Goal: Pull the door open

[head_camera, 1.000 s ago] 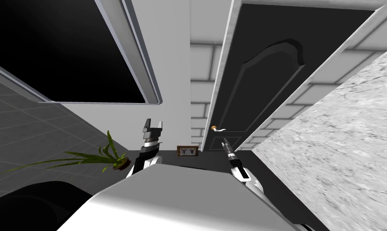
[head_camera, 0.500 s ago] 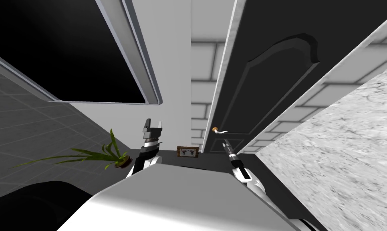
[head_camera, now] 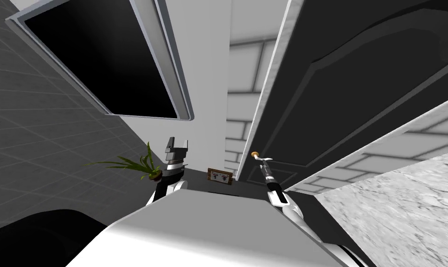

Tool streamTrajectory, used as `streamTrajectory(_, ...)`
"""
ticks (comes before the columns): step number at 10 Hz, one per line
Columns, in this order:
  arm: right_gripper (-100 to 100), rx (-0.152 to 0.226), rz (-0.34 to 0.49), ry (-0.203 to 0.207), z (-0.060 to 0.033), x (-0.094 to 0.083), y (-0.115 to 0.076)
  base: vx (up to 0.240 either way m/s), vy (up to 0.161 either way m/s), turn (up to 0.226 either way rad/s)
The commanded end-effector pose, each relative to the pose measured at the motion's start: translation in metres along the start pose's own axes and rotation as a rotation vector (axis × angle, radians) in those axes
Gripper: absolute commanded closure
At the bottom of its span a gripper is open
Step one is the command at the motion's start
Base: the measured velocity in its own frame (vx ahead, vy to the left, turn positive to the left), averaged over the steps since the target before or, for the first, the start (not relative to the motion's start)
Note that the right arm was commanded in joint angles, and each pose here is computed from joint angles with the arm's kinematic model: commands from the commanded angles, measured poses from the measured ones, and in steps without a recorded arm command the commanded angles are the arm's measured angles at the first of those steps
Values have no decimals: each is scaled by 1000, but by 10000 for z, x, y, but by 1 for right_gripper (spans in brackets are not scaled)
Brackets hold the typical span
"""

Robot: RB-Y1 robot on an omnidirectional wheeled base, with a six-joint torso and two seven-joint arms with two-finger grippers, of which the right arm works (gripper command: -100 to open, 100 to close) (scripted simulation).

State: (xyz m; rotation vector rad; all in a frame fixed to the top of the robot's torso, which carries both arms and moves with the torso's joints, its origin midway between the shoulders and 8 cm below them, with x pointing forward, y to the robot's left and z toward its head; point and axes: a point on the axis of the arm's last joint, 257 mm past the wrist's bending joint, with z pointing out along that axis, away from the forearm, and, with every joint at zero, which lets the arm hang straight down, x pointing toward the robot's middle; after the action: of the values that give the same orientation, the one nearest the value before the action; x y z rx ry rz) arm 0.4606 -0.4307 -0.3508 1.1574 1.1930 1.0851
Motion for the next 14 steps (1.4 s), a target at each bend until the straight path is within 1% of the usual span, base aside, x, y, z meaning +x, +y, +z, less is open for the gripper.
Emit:
streamTrajectory(1, -100, 8, 0, -58, 54, -141, -24, 63, -79, 322)
streamTrajectory(2, -100, 12, 1, -77, 68, -181, -34, 60, -105, 261)
streamTrajectory(3, -100, 18, 3, -109, 87, -246, -54, 55, -103, 275)
streamTrajectory(4, -100, 22, 5, -127, 97, -283, -68, 36, -89, 290)
streamTrajectory(5, -100, 18, 5, -113, 85, -248, -57, 13, -41, 57)
streamTrajectory(6, 100, 18, 5, -113, 85, -248, -57, 1, 4, -51)
streamTrajectory(11, 100, 18, 5, -113, 85, -248, -57, -1, 5, -5)
streamTrajectory(12, 100, 21, 5, -98, 48, -258, -70, -116, -24, 126)
streamTrajectory(14, 100, 19, 4, -82, 25, -250, -64, -200, -28, 93)
